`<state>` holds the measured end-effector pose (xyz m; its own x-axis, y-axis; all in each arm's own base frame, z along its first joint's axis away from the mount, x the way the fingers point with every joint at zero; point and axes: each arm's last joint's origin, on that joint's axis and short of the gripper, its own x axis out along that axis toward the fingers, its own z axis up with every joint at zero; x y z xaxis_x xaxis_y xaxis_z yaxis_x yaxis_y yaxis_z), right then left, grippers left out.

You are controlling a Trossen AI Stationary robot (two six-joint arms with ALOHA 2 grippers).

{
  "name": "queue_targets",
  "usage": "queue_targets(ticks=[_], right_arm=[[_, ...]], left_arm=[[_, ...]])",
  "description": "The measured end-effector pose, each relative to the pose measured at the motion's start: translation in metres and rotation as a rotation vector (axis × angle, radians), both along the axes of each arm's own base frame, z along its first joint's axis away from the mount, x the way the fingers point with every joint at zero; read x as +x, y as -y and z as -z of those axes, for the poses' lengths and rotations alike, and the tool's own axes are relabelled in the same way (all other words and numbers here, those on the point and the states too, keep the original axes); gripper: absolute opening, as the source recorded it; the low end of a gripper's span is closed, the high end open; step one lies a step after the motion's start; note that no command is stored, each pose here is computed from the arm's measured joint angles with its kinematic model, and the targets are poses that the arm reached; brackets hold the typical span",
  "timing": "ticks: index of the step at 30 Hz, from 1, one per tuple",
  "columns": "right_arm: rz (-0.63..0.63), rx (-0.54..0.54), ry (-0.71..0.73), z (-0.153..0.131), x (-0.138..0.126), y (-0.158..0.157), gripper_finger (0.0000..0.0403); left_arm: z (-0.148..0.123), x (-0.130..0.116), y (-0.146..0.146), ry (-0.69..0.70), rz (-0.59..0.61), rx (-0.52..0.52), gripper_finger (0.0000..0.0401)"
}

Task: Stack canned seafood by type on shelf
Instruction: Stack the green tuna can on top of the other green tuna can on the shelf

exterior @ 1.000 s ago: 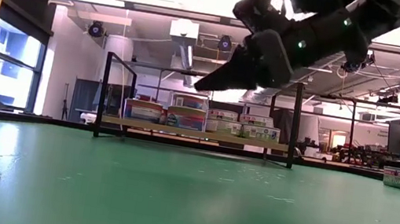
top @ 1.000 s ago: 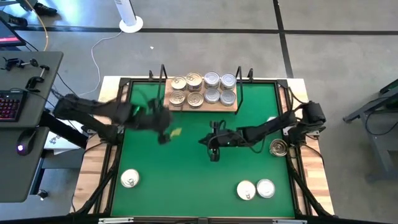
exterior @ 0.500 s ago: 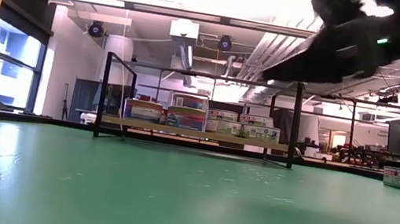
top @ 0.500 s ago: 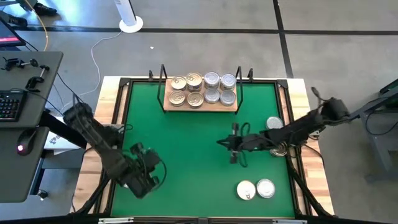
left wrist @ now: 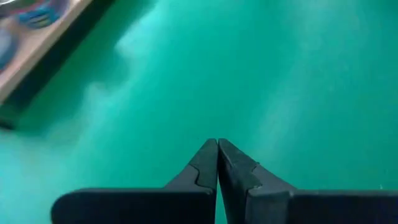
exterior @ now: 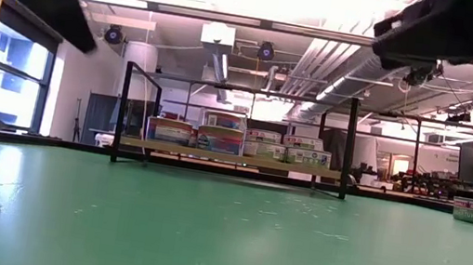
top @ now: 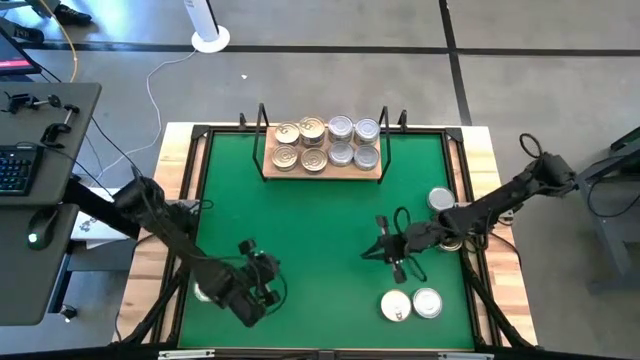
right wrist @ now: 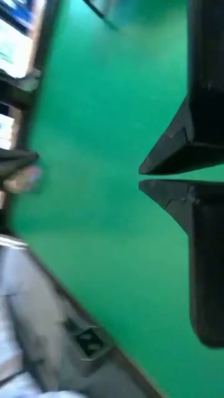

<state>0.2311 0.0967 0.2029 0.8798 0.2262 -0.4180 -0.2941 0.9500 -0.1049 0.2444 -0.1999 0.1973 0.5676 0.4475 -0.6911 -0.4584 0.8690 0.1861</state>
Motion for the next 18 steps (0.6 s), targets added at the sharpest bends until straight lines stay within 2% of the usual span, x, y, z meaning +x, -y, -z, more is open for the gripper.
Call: queue_targets(ticks=[5, 7, 10, 14, 18], right_arm=[[0.068, -0.044, -0.264, -0.026, -0.004, -0.019, 0.0073], [0.114, -0.019, -0.375, -0.035, -0.010, -0.027, 0.0103], [0.220, 0.075, -0.529, -0.046, -0.023, -0.037, 0.0151], [0.474, 0.156, -0.758, -0.050, -0.048, -0.037, 0.0206], [0.794, 0.105, -0.881, -0.040, -0.069, -0.020, 0.0228]], left_arm=[[0.024, 0.015, -0.025, 0.058, 0.107, -0.008, 0.0000], [0.033, 0.021, -0.037, 0.065, 0.144, -0.015, 0.0000], [0.043, 0.029, -0.053, 0.080, 0.184, -0.008, 0.0000], [0.050, 0.036, -0.072, 0.111, 0.197, 0.013, 0.0000], [0.052, 0.043, -0.085, 0.138, 0.204, 0.046, 0.0000]])
